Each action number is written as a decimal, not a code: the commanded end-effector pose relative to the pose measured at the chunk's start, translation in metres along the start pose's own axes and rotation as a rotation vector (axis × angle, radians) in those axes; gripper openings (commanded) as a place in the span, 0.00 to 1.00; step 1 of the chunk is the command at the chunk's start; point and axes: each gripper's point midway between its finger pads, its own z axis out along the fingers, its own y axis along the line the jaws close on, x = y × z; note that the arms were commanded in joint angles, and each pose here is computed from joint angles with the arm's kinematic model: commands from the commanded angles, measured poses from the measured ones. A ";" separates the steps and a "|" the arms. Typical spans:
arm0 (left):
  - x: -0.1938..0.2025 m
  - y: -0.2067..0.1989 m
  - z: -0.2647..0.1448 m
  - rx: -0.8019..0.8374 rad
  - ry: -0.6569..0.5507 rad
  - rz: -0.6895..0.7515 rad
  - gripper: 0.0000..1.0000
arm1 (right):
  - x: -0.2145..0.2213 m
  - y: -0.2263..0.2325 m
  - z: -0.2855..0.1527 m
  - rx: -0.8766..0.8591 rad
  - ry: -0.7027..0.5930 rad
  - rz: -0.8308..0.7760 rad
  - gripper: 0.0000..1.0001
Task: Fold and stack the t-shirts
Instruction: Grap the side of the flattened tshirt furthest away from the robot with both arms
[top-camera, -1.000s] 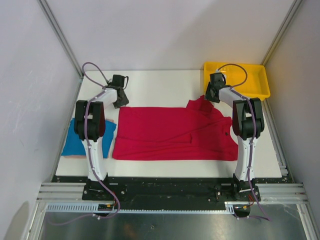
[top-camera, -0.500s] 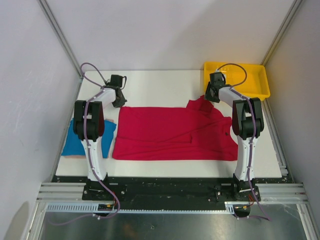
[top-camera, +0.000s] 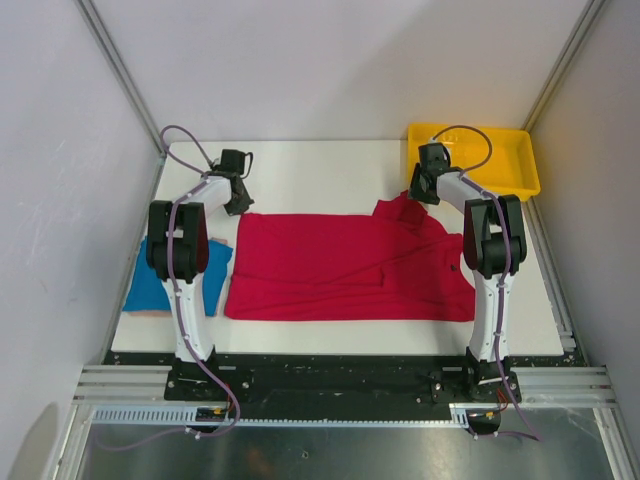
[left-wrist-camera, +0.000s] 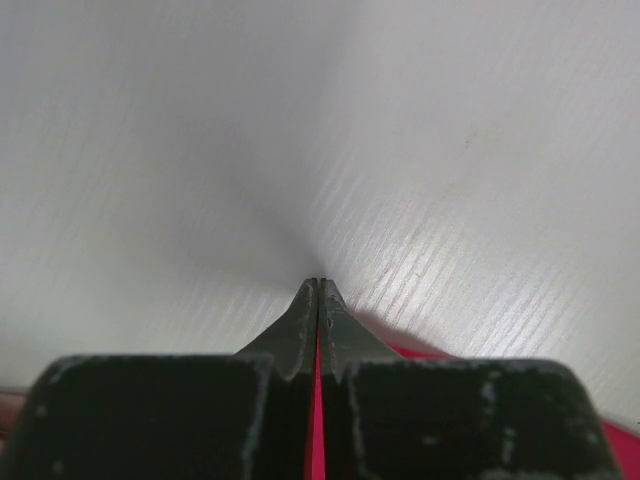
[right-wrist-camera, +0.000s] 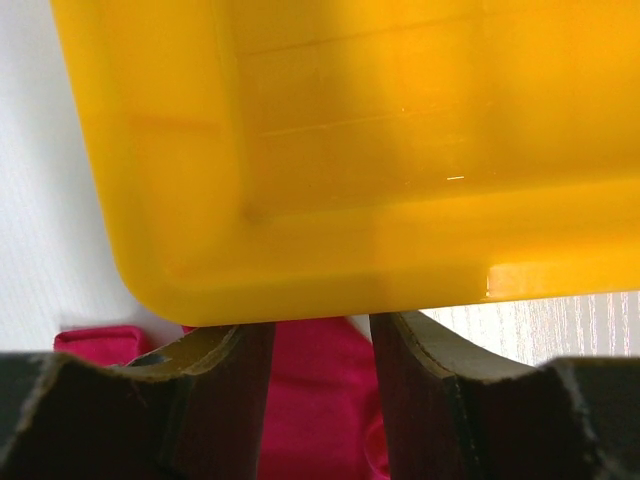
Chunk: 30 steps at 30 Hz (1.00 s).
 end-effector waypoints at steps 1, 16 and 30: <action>0.004 0.003 -0.007 0.006 0.017 0.000 0.00 | -0.002 0.009 -0.001 -0.025 -0.007 -0.020 0.46; 0.005 0.003 -0.006 0.009 0.021 0.004 0.00 | 0.020 0.016 -0.007 -0.021 0.032 -0.045 0.43; 0.006 0.003 -0.008 0.012 0.025 0.006 0.00 | 0.042 0.014 -0.007 0.007 0.066 -0.052 0.22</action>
